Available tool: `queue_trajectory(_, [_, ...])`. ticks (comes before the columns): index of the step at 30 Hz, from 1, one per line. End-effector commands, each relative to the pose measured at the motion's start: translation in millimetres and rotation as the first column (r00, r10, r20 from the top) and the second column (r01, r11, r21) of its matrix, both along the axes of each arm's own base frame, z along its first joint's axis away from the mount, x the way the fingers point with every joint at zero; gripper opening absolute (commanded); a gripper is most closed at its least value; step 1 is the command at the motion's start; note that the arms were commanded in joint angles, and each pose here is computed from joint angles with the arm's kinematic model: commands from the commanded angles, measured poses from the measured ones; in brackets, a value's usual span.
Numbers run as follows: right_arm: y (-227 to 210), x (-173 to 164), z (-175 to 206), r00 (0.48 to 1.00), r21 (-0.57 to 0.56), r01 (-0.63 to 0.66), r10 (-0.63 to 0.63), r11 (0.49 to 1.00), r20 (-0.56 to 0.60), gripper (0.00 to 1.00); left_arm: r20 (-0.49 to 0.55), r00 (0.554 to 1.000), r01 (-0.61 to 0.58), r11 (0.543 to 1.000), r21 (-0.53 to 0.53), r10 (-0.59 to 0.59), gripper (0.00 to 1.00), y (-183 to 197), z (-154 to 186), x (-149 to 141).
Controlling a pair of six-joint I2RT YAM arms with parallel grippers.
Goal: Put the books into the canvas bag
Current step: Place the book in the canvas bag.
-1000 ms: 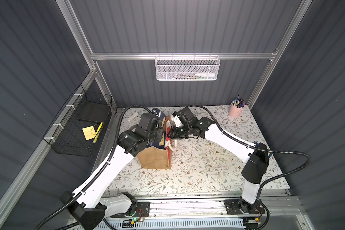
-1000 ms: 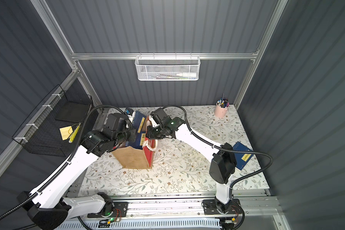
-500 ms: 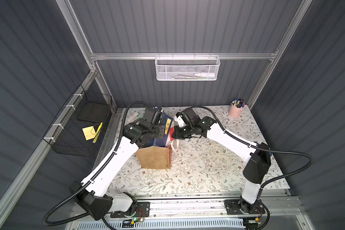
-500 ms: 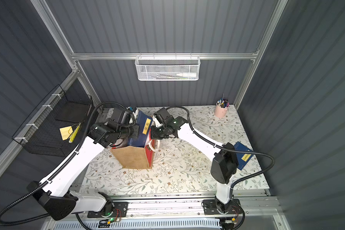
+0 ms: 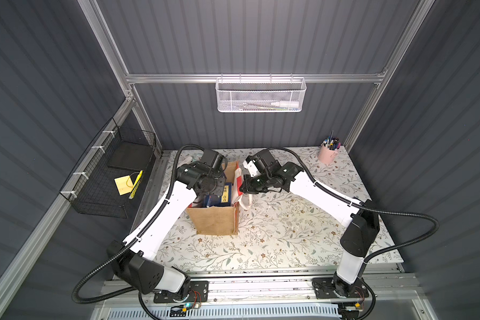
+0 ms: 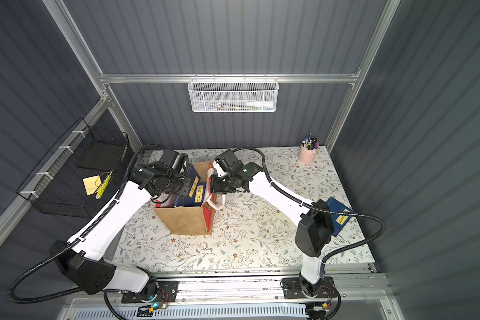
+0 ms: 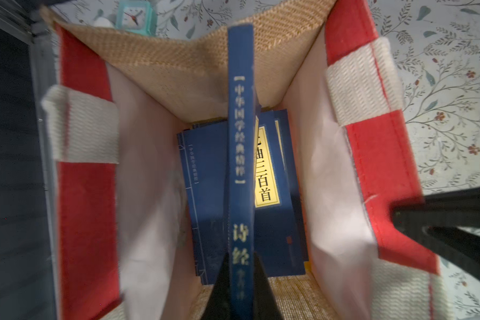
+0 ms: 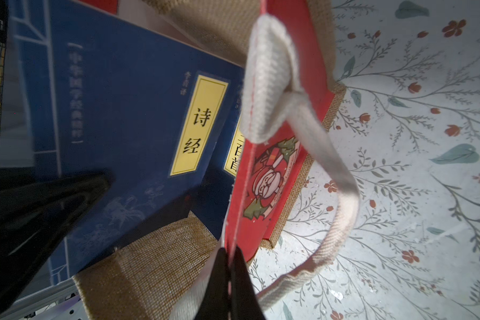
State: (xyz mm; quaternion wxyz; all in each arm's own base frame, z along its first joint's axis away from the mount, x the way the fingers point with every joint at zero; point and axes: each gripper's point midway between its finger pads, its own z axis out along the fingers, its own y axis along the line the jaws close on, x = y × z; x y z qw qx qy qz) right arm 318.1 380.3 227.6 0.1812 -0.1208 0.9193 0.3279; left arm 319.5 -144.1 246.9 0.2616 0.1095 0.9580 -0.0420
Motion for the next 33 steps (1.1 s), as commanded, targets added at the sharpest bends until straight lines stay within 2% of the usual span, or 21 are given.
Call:
queue_trajectory(1, [-15.2, 9.6, 24.2, 0.997, 0.014, 0.036, -0.037, 0.999, 0.07, 0.0, -0.046, 0.998, 0.033, 0.974, -0.225, -0.044, 0.0, -19.9, -2.0, 3.3])
queue_trajectory(4, [-19.9, 11.8, 25.2, 0.997, 0.011, 0.044, -0.044, 0.999, 0.07, 0.0, -0.061, 0.996, 0.035, 0.931, -0.362, -0.061, 0.0, -19.6, -7.7, 11.1])
queue_trajectory(6, [-23.0, 13.5, 25.1, 0.996, 0.008, 0.052, -0.052, 0.999, 0.071, 0.0, -0.116, 0.992, 0.001, 0.924, -0.383, -0.049, 0.0, -11.3, -29.6, 11.9])
queue_trajectory(9, [-23.5, 13.9, 24.5, 0.996, 0.007, 0.052, -0.052, 0.999, 0.069, 0.0, -0.179, 0.984, -0.061, 0.931, -0.361, -0.005, 0.0, 8.9, -58.3, 16.5])
queue_trajectory(12, [-21.6, 14.5, 22.1, 0.997, 0.009, 0.049, -0.049, 0.999, 0.061, 0.0, -0.216, 0.975, -0.116, 0.95, -0.29, 0.053, 0.0, 30.6, -85.2, 18.7])
queue_trajectory(16, [-18.7, 14.7, 19.5, 0.998, 0.012, 0.038, -0.039, 0.999, 0.051, 0.0, -0.249, 0.966, -0.134, 0.964, -0.23, 0.075, 0.0, 42.7, -102.5, 18.2])
queue_trajectory(17, [-17.9, 14.9, 18.5, 0.998, 0.013, 0.037, -0.037, 0.999, 0.049, 0.0, -0.254, 0.964, -0.139, 0.966, -0.218, 0.082, 0.12, 44.7, -103.8, 18.8])
queue_trajectory(18, [-17.7, 15.0, 18.7, 0.998, 0.013, 0.035, -0.036, 0.999, 0.049, 0.0, -0.25, 0.964, -0.141, 0.969, -0.204, 0.087, 0.25, 47.0, -102.8, 19.7])
queue_trajectory(20, [-16.8, 15.8, 19.1, 0.998, 0.015, 0.034, -0.035, 0.999, 0.052, 0.0, -0.237, 0.967, -0.139, 0.975, -0.175, 0.096, 0.41, 52.1, -98.0, 21.6])
queue_trajectory(22, [-16.1, 16.1, 19.1, 0.998, 0.016, 0.031, -0.032, 0.999, 0.052, 0.0, -0.208, 0.972, -0.14, 0.978, -0.154, 0.106, 0.5, 56.7, -88.3, 23.9])
queue_trajectory(30, [-16.2, 17.1, 22.4, 0.998, 0.024, 0.03, -0.032, 0.999, 0.057, 0.0, 0.003, 0.992, -0.121, 0.979, -0.163, 0.123, 0.62, 64.3, -18.5, 33.3])
queue_trajectory(33, [-16.0, 17.3, 26.1, 0.998, 0.031, 0.028, -0.029, 0.999, 0.061, 0.09, 0.101, 0.987, -0.102, 0.977, -0.187, 0.122, 0.63, 63.9, 16.5, 36.1])
